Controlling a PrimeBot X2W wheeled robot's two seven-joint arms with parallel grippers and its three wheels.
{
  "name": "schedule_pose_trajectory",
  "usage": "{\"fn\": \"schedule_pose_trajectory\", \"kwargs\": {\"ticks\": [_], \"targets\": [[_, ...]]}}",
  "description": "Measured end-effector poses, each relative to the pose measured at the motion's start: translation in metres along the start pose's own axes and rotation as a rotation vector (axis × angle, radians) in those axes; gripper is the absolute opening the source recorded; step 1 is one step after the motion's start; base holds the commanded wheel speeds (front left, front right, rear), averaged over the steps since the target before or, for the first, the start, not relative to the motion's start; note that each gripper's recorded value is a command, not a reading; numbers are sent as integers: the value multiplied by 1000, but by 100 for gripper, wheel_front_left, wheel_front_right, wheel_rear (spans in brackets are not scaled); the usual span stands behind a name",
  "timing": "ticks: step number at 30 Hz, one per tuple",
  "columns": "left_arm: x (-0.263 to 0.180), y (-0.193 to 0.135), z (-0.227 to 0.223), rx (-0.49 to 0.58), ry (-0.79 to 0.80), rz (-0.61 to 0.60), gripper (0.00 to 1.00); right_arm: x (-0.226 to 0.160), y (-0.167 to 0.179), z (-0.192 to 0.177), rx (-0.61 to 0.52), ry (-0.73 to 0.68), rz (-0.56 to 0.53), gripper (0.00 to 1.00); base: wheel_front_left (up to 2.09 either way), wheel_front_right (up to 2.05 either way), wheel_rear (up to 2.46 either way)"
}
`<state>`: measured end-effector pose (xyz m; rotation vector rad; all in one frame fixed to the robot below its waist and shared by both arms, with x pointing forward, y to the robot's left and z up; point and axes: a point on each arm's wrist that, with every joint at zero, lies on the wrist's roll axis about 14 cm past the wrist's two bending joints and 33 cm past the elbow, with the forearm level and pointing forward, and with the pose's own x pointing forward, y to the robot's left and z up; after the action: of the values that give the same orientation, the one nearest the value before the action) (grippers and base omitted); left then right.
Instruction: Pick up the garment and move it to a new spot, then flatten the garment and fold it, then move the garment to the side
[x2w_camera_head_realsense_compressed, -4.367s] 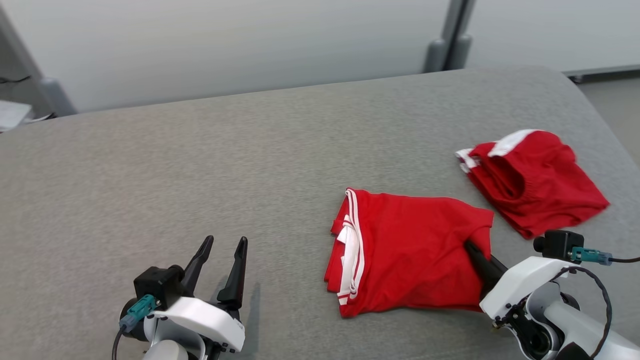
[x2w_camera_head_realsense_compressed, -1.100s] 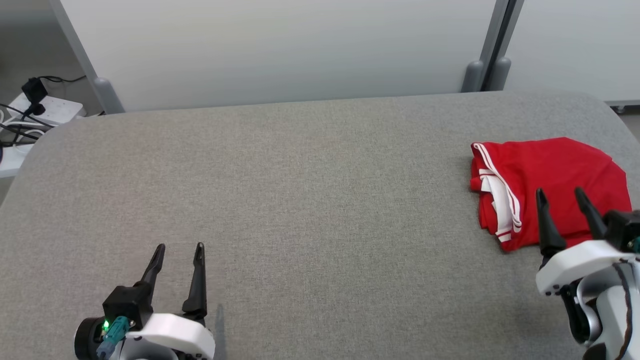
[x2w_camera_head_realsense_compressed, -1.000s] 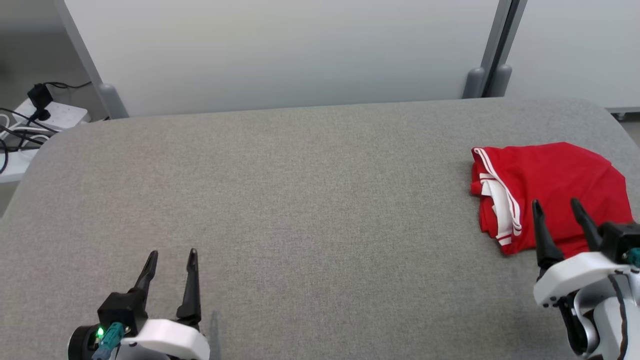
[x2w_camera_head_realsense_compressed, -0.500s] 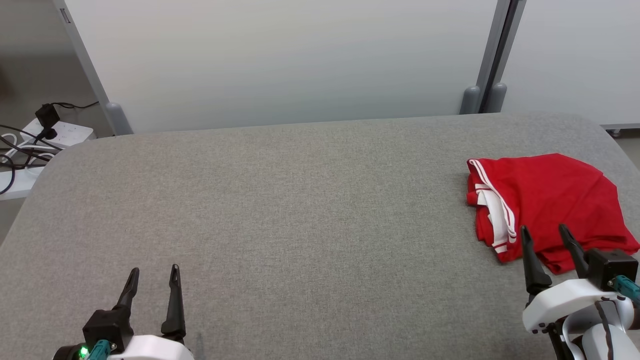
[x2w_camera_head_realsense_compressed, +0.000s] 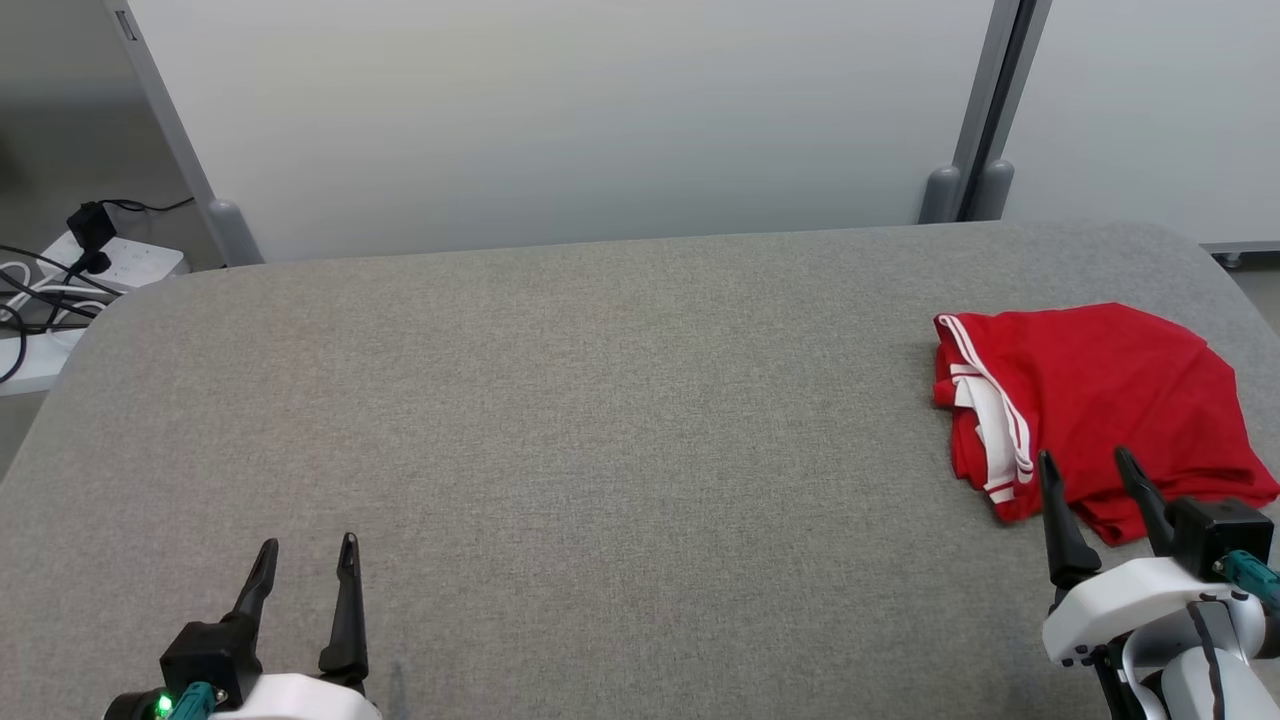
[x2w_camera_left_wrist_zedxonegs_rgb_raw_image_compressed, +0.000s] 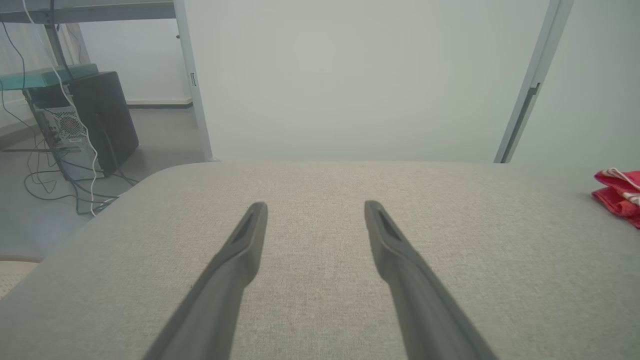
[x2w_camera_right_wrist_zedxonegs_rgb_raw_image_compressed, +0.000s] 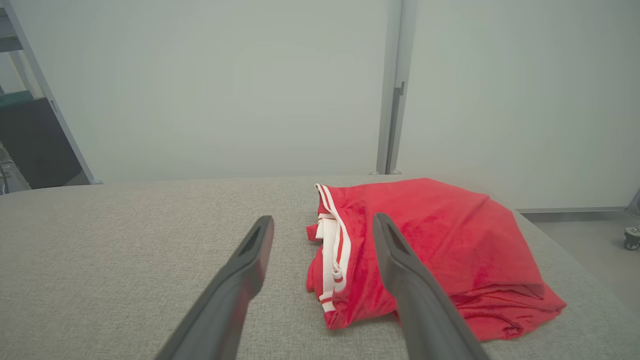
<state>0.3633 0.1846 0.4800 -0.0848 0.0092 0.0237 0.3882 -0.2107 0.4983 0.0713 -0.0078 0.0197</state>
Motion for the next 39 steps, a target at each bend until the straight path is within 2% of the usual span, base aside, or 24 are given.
{"fn": "schedule_pose_trajectory", "kwargs": {"ticks": [2, 3, 9, 39], "targets": [[0, -2, 0, -6, -2, -11, 100, 0, 0, -1, 0, 2, 0, 100, 0, 0, 0], [1, -2, 1, -10, -3, -13, 0, 1, 0, -1, 0, 1, 0, 0, 0, 0, 0], [-15, -1, -34, -35, 113, 6, 0, -19, 5, -40, 48, 116, -13, 0, 0, 0, 0], [-15, 8, -40, -388, 161, 88, 0, -11, -2, -29, 387, 84, -92, 0, 0, 0, 0]]}}
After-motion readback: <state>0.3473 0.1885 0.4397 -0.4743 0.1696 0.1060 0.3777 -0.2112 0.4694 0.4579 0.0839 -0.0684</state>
